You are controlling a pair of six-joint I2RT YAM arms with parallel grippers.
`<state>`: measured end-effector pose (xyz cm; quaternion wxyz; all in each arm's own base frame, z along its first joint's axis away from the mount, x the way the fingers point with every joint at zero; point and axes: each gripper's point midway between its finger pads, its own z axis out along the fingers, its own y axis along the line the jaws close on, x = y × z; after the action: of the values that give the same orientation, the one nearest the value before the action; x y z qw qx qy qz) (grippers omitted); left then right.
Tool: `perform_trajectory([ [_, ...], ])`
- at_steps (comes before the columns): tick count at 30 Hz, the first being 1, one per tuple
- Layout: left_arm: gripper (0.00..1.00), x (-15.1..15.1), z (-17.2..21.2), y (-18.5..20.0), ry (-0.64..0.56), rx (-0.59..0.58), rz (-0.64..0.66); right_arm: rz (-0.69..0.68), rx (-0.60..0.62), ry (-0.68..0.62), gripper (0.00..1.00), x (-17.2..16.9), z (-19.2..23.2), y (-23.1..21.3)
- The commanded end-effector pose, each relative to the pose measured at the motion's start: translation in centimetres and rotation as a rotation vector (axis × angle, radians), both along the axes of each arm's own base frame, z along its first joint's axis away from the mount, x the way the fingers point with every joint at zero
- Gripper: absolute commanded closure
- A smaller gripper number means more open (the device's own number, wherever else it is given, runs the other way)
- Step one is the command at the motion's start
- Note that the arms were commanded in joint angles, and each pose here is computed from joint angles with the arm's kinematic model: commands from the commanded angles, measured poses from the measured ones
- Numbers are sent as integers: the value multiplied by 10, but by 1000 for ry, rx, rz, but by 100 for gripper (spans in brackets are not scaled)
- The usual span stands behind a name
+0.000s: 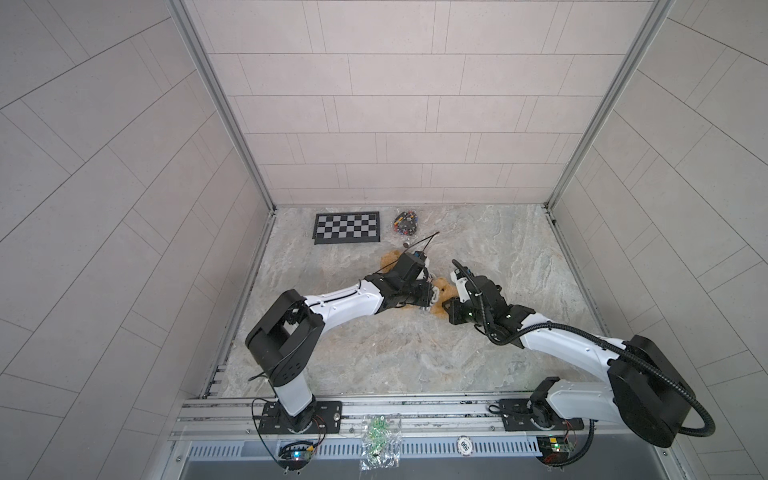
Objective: Dress the teddy bear
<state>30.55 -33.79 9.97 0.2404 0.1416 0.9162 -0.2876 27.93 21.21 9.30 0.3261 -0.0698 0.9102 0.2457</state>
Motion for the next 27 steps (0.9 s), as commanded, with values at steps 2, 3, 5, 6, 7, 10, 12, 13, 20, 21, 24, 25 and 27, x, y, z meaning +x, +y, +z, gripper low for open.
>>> perform_trajectory([
  [2,80,9,0,3,-15,-24,31,12,13,16,100,-8,-1,1],
  [3,77,9,1,2,-13,-45,31,12,13,16,100,-8,-1,1],
  [5,71,7,2,5,-3,-81,44,8,10,18,100,-8,-3,0],
  [6,67,8,1,9,4,-104,60,6,10,20,100,-8,-4,-1],
  [7,66,9,-1,15,17,-126,84,3,11,22,100,-8,-4,-1],
  [10,70,12,-4,27,35,-180,128,1,12,20,100,-8,-4,-2],
  [12,73,13,-5,30,42,-201,136,0,12,21,100,-8,-5,-2],
  [13,74,14,-4,29,44,-221,138,0,13,22,100,-8,-5,-2],
  [20,89,19,0,29,73,-340,174,-5,13,25,100,-8,-6,-3],
  [21,92,19,1,29,71,-343,174,-6,10,25,100,-8,-7,-3],
  [24,97,18,4,31,59,-338,169,-13,1,28,100,-9,-8,-6],
  [25,98,16,5,33,54,-327,167,-16,-1,28,100,-8,-9,-7],
  [27,98,13,6,38,44,-298,156,-21,-1,27,100,-9,-9,-8],
])
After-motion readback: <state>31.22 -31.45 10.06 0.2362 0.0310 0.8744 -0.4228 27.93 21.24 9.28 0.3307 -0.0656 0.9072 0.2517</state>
